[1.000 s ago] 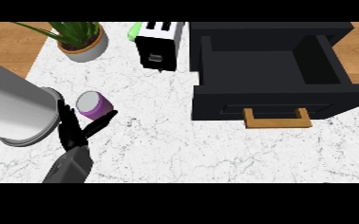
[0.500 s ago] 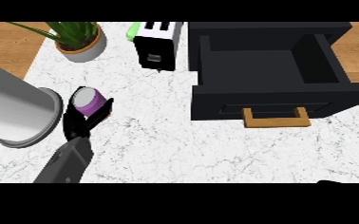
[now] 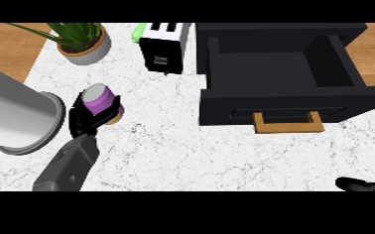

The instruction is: Pick up the can, place it into the drawer and close the drawer

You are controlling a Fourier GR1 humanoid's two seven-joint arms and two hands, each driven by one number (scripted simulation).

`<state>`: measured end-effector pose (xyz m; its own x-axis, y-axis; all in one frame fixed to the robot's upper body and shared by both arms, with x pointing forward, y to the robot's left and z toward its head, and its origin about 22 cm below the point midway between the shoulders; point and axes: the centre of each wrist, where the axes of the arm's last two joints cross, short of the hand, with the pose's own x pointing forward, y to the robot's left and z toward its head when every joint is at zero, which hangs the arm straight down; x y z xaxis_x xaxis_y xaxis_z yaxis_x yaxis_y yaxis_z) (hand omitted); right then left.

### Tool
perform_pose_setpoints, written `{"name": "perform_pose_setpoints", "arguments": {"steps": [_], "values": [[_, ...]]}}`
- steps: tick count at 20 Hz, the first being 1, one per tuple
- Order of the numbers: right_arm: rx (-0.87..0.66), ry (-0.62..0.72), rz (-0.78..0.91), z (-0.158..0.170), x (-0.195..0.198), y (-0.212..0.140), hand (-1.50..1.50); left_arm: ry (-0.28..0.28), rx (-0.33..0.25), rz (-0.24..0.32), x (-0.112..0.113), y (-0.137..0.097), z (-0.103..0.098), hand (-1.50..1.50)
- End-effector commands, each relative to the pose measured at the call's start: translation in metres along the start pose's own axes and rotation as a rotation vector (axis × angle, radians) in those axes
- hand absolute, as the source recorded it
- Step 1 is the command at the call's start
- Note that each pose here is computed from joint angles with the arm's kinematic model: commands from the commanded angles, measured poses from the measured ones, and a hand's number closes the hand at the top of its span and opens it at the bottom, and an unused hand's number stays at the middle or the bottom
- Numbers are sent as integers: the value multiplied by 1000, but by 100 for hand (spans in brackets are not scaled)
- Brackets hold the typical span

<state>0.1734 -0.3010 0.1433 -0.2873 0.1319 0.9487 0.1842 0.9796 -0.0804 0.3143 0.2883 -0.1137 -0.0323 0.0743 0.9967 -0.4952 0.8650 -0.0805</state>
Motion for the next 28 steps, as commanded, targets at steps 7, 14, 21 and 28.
{"name": "perform_pose_setpoints", "arguments": {"steps": [7,14,21,28], "values": [[-7,-5,26,15,9,3,-150,-3,-388,60,9,-67,6,150],[-32,-2,41,4,11,7,-150,-9,-558,43,32,-120,10,150],[-55,-3,35,2,15,0,-150,-96,-635,4,101,-168,-2,150],[-37,-7,22,3,10,2,-150,-101,-689,31,186,-223,6,150]]}}
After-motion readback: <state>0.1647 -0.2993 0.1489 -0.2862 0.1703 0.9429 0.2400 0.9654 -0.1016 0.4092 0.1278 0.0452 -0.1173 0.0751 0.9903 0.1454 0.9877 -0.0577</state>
